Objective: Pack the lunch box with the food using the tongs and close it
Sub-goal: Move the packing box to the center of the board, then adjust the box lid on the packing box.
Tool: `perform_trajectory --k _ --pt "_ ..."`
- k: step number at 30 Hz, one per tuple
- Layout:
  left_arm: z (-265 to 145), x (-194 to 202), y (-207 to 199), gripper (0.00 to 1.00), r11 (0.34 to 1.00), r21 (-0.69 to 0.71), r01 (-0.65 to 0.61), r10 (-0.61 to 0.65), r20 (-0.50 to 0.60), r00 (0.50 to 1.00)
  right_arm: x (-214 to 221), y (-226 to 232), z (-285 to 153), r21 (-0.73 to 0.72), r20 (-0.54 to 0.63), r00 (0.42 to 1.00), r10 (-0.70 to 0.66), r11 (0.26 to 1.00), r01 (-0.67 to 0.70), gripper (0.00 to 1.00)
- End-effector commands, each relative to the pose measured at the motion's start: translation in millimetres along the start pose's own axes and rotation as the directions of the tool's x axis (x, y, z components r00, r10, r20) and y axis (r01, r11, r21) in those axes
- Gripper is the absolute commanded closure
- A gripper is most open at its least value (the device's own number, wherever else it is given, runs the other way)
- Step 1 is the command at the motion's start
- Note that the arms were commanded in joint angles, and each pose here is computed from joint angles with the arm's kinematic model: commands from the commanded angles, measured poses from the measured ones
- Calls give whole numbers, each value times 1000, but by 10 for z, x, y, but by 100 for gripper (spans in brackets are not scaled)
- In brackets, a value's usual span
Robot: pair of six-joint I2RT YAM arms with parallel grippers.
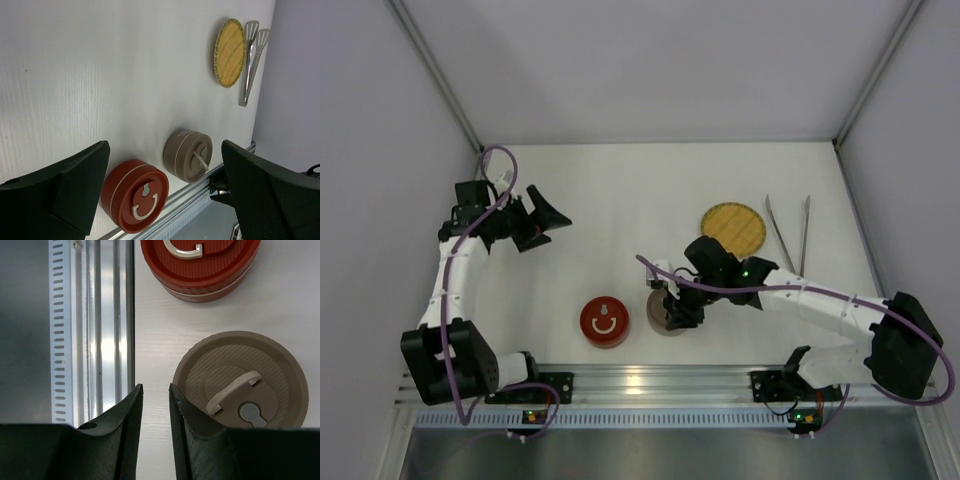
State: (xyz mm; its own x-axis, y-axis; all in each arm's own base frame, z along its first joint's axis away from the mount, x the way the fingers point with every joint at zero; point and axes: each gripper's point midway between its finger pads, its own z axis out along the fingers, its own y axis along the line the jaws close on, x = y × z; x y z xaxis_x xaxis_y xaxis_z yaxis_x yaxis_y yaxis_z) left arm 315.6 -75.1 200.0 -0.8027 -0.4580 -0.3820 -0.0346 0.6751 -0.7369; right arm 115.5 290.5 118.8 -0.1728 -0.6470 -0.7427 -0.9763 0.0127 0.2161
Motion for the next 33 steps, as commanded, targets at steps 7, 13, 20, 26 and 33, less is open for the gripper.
perform_trajectory --k 7,13,20,26,33 --pt "-152 -57 -157 2 996 18 -93 92 40 995 -112 79 134 -88 21 1000 -22 996 24 75" --pt "-166 -20 -152 2 991 24 -130 129 33 991 -391 162 9 -107 117 992 -38 993 51 80" --pt "-160 2 -144 2 989 31 -148 147 22 989 -625 -102 -456 21 203 979 9 1000 -14 94" --pt "-126 -29 -129 2 991 31 -131 130 25 991 -281 -524 -358 224 84 992 93 968 -110 100" --pt "-89 -17 -70 2 994 16 -113 112 8 994 -191 -774 -330 384 -18 995 96 920 -82 100"
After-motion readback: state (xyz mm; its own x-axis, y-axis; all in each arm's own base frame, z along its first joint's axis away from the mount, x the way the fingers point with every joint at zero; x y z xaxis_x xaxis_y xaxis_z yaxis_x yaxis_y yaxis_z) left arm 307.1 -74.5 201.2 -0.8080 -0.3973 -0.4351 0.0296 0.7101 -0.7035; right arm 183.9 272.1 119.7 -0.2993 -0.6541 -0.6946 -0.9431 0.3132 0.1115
